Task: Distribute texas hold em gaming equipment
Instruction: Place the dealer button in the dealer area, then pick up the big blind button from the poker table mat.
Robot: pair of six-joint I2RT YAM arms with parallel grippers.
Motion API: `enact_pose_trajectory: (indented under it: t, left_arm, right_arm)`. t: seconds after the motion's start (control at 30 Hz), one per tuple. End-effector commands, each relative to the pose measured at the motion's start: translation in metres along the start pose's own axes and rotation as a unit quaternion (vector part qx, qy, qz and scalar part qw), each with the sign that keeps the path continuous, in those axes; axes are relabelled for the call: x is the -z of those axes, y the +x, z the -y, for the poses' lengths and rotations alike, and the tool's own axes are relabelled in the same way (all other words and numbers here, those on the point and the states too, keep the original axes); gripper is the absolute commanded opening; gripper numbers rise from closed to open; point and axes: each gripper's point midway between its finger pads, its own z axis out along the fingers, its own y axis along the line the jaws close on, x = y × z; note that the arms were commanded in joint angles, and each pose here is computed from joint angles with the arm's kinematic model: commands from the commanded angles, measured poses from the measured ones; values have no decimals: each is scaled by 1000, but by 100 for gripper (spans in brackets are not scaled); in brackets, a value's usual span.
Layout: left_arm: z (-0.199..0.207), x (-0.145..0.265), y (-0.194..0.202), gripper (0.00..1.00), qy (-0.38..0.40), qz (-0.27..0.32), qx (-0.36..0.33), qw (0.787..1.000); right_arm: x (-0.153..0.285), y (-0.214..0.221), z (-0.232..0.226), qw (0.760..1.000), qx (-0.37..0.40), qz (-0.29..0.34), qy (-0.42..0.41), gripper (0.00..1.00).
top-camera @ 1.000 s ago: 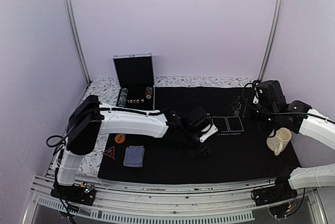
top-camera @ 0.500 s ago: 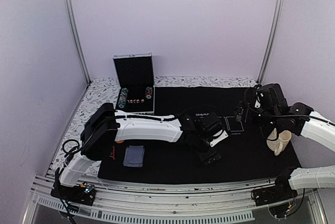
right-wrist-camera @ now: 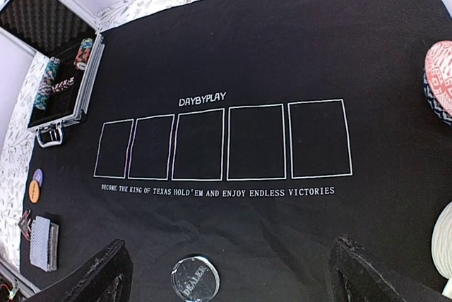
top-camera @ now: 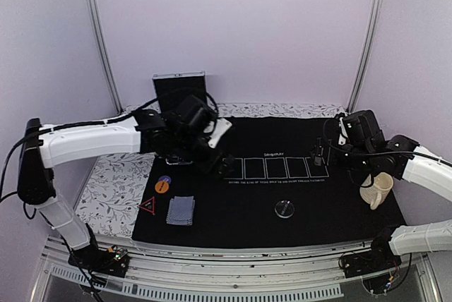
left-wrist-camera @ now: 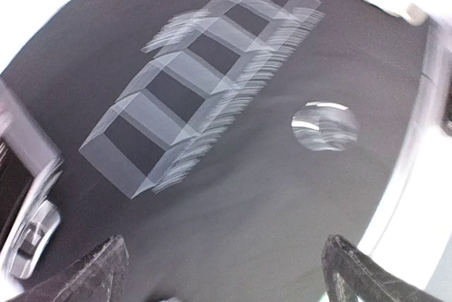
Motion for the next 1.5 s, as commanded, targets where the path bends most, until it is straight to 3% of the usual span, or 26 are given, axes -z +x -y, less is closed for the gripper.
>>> enact_pose_trajectory:
  t: [0.0, 0.2, 0.3, 0.5, 0.93, 1.27, 1.47]
  left_arm:
    - [-114, 22, 80, 98, -123, -49, 169, 977]
    - [-185, 60, 153, 97, -225, -57, 275, 933]
    - [-200, 59, 170, 90, -232, -47, 305, 923]
    - [-215, 35, 204, 81, -235, -88, 331, 910]
    - [-203, 7, 233, 85, -218, -138, 341, 904]
    - [-197, -3, 237, 78, -226, -157, 318, 907]
    - [-196, -7, 237, 67, -221, -156, 316, 909]
  right_arm:
    - [-1, -9, -13, 1000, 15, 4, -26, 99]
    - [-11, -4, -23, 999, 24, -4, -49, 99]
    - [-19, 0, -26, 998, 30, -14, -53, 99]
    - [-30, 6, -30, 997, 39, -38, -50, 99]
    - [-41, 14, -29, 997, 39, -55, -46, 99]
    - [-48, 16, -32, 996, 43, -63, -48, 99]
    - [-48, 17, -32, 996, 45, -63, -49, 99]
